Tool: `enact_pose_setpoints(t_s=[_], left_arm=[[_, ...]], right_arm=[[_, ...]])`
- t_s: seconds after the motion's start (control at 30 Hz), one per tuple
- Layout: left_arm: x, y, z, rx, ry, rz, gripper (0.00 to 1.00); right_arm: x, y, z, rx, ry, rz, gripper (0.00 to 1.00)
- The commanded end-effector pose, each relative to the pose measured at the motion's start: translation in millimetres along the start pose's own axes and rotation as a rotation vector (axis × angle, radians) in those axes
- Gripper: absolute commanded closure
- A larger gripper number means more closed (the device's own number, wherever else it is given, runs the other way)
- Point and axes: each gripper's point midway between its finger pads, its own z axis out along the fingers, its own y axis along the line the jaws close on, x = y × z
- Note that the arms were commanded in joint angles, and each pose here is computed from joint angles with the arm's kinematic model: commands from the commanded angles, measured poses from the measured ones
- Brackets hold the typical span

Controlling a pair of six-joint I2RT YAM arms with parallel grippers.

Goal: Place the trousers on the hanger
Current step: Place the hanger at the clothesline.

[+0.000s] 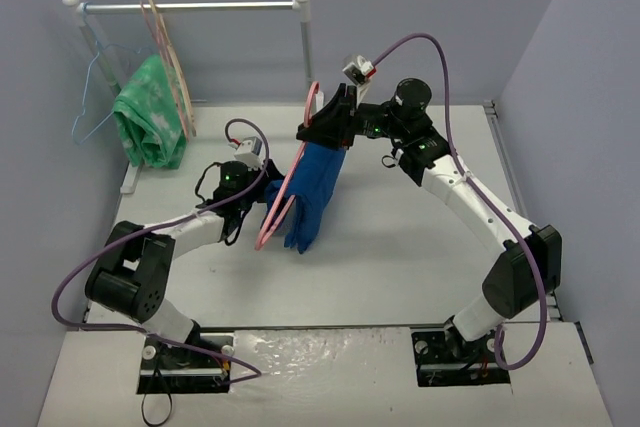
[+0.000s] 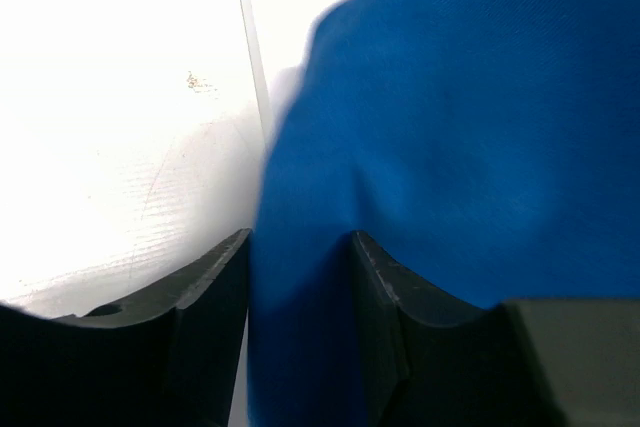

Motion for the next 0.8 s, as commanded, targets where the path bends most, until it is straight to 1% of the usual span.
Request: enact_pose_setpoints(t_s=[0.0, 0.1, 0.17, 0.2, 0.27, 0.3, 0.33, 0.4, 0.47, 0.5, 0.53, 0.6, 0.7, 0.77], left_arm=[[-22, -26, 9, 0.086, -0.116, 0.026, 0.53], [-12, -32, 12, 0.089, -0.099, 0.023, 0.38], [-8, -35, 12, 0.090, -0.089, 0.018, 0.31], [-9, -36, 9, 0.087, -0.089, 0.011, 0.28], [-12, -26, 3, 0.031, -0.091, -0.010, 0.24], [-24, -26, -5, 0.007, -0.122, -0.011, 0.24], [-28, -19, -13, -0.037, -0.113, -0.013, 0.23], [-35, -8, -34, -0.134, -0.096, 0.007, 0.22], [-55, -8, -60, -0.206, -0.098, 0.053, 0.20], [-71, -13, -73, -0.224, -0.122, 0.079, 0.19], [-96, -21, -91, -0.246, -0.173, 0.110, 0.18], [-115, -28, -125, -0.291, -0.171, 0.158, 0.15], [-140, -40, -163, -0.323, -0.195, 0.196, 0.13], [-151, -56, -181, -0.290, -0.193, 0.224, 0.13]], right_arm=[[-89, 66, 1, -0.162, -0.167, -0.177, 1.00], [-95, 66, 2, -0.158, -0.182, -0.179, 1.00], [-95, 65, 3, -0.152, -0.179, -0.184, 1.00], [-93, 64, 3, -0.142, -0.167, -0.178, 1.00], [-89, 57, 3, -0.110, -0.144, -0.184, 1.00], [-90, 56, 2, -0.092, -0.138, -0.192, 1.00], [-84, 50, 2, -0.066, -0.115, -0.199, 1.00], [-82, 43, 0, -0.022, -0.093, -0.240, 1.00], [-76, 35, -2, 0.024, -0.069, -0.248, 1.00], [-73, 31, -4, 0.051, -0.059, -0.237, 1.00], [-69, 24, -6, 0.084, -0.043, -0.243, 1.00], [-64, 17, -9, 0.125, -0.027, -0.256, 1.00], [-60, 4, -12, 0.211, -0.013, -0.269, 1.00], [-58, -5, -14, 0.280, 0.003, -0.307, 1.00]])
